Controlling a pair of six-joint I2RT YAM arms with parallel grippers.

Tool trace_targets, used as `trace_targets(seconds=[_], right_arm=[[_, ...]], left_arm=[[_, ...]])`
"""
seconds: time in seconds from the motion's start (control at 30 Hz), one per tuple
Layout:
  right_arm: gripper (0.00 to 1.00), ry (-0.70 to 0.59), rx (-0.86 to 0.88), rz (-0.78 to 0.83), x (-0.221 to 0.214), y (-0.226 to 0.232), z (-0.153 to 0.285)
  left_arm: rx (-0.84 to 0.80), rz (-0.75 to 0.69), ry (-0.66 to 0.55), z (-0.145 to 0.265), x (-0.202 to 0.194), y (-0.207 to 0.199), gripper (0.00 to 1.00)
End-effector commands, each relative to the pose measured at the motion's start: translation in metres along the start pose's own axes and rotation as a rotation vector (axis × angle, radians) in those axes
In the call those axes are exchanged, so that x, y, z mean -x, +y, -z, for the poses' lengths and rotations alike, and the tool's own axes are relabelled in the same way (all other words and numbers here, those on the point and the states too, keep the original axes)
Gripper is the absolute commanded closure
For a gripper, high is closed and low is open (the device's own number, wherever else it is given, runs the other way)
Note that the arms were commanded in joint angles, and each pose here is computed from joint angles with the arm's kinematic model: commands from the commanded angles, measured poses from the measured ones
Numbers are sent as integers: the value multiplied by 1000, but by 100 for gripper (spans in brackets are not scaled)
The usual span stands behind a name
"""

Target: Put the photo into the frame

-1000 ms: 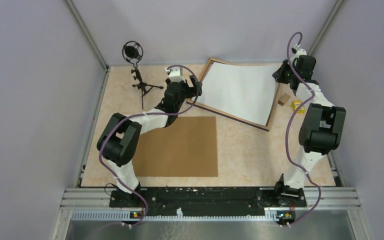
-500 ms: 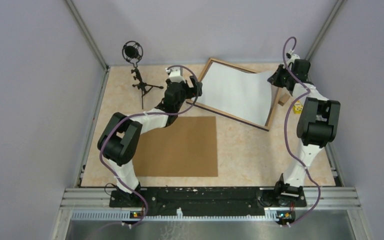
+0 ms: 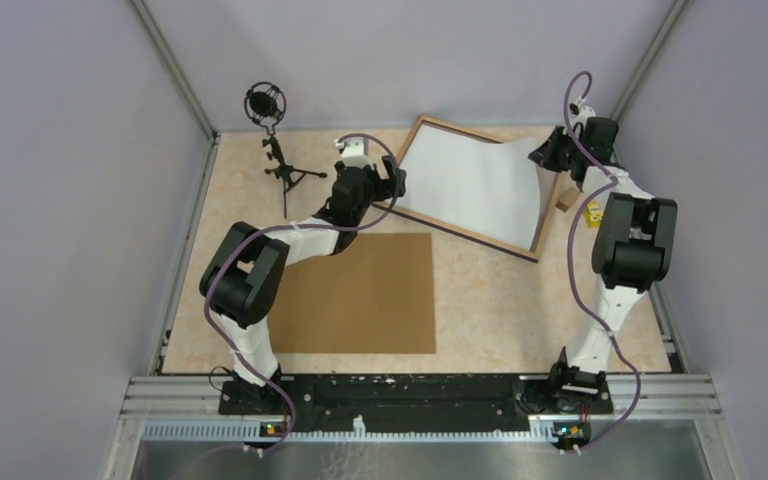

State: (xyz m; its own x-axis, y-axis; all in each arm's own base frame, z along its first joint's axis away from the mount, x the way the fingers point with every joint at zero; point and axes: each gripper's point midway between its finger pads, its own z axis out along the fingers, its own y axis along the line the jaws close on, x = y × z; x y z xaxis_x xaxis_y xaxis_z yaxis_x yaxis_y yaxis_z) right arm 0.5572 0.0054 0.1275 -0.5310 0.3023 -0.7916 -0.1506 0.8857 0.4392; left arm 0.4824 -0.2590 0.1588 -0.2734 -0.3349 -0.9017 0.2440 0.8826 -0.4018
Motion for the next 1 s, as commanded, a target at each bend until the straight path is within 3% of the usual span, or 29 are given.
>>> trace_targets(seconds=[0.0, 0.07, 0.2, 0.33, 0.47, 0.63, 0.83, 0.97], right_arm=[[100, -52, 21, 25, 20, 8, -4], [99, -42, 0, 26, 19, 5, -3], [75, -33, -112, 38, 23, -9, 7], [27, 13, -320, 60, 33, -28, 40], [2, 22, -500, 84, 45, -39, 81], [1, -45, -398, 101, 52, -10, 71], [4, 14, -93, 45, 27, 69, 10], [10, 54, 168, -49, -1, 147, -20]], left_arm=[[-30, 12, -33, -6, 12, -10, 2], [-31, 11, -33, -6, 13, -11, 2], [-25, 4, -24, -8, 10, -9, 2], [-20, -19, -11, -13, 7, -7, 2], [-9, -39, 11, -18, 3, -4, 2], [-9, -34, 5, -15, 5, -4, 1], [4, -27, -24, -6, 13, -1, 2], [15, -22, -56, 2, 20, 1, 2]])
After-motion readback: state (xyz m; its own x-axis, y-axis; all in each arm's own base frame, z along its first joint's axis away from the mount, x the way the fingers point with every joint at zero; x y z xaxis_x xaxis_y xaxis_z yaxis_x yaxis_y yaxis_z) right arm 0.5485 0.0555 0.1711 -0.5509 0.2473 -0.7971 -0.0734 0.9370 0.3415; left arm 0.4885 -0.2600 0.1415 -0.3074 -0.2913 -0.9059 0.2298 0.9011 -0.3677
